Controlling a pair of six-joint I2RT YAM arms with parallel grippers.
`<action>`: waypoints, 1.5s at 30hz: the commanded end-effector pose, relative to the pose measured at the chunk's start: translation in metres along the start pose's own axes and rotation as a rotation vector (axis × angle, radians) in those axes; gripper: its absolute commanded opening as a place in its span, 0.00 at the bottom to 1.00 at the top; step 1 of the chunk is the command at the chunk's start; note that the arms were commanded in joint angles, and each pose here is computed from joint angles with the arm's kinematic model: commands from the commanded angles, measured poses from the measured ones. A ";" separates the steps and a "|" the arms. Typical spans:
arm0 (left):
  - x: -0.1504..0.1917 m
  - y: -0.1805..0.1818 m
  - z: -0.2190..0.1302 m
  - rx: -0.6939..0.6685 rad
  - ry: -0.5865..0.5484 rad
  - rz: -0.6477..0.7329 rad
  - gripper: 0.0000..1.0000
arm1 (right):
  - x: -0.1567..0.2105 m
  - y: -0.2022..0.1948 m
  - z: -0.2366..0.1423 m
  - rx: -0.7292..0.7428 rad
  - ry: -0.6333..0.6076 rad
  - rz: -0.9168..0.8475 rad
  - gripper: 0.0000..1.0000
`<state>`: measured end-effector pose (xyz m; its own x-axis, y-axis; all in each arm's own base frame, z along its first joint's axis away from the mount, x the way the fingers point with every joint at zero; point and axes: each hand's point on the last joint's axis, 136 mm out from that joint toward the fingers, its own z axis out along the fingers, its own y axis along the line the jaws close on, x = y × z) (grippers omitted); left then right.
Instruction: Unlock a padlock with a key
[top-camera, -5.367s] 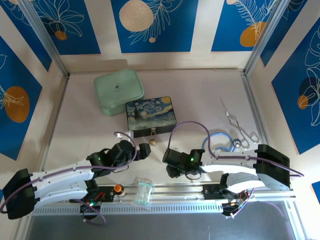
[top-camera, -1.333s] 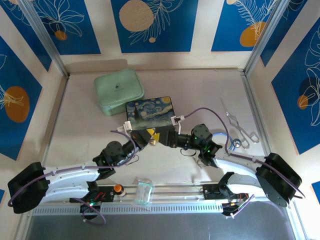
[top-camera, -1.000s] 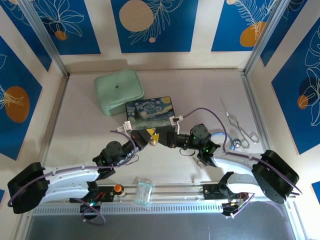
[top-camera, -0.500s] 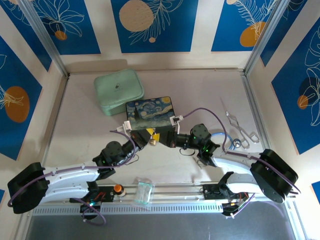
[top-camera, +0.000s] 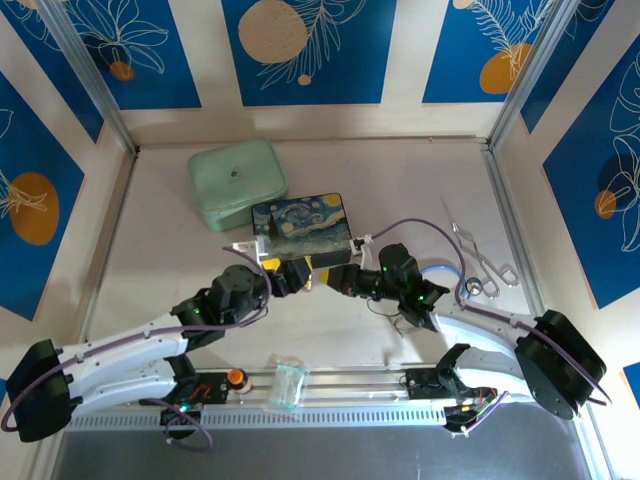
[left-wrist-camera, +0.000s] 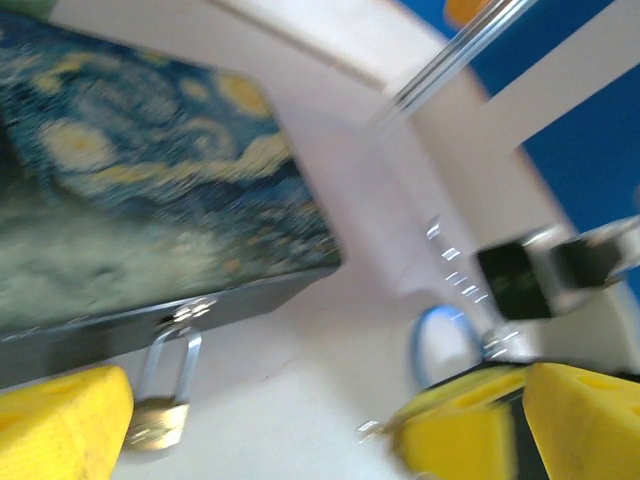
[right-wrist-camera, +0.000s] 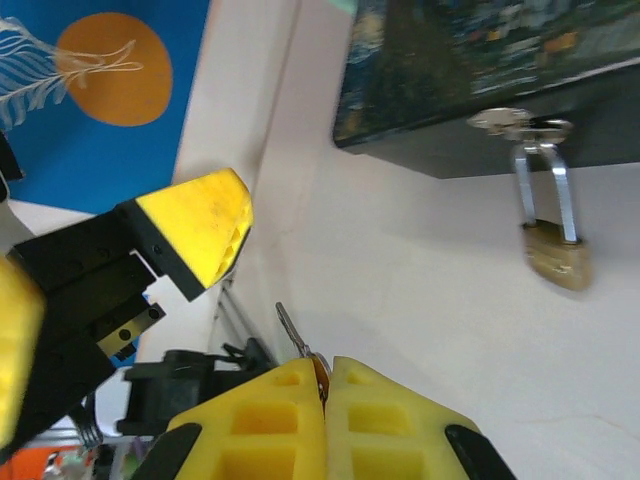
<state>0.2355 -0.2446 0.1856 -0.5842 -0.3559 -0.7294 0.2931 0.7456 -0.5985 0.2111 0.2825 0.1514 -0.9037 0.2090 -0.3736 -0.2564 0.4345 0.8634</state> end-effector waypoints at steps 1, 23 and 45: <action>0.030 0.035 0.008 -0.150 0.148 0.224 0.99 | -0.002 -0.022 -0.007 0.105 -0.004 -0.005 0.00; 0.077 0.062 0.103 -0.143 0.285 0.270 0.69 | 0.013 -0.066 -0.023 0.228 0.000 0.020 0.00; 0.107 0.071 0.103 -0.198 0.304 0.131 0.24 | 0.022 -0.081 0.000 0.233 0.042 0.084 0.00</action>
<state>0.2751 -0.2857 0.0305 -0.7496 -0.0553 -0.6596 0.2719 0.8828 -0.3831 0.2097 0.2436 0.0682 -0.9336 0.2125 -0.2885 -0.0925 0.6349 0.7670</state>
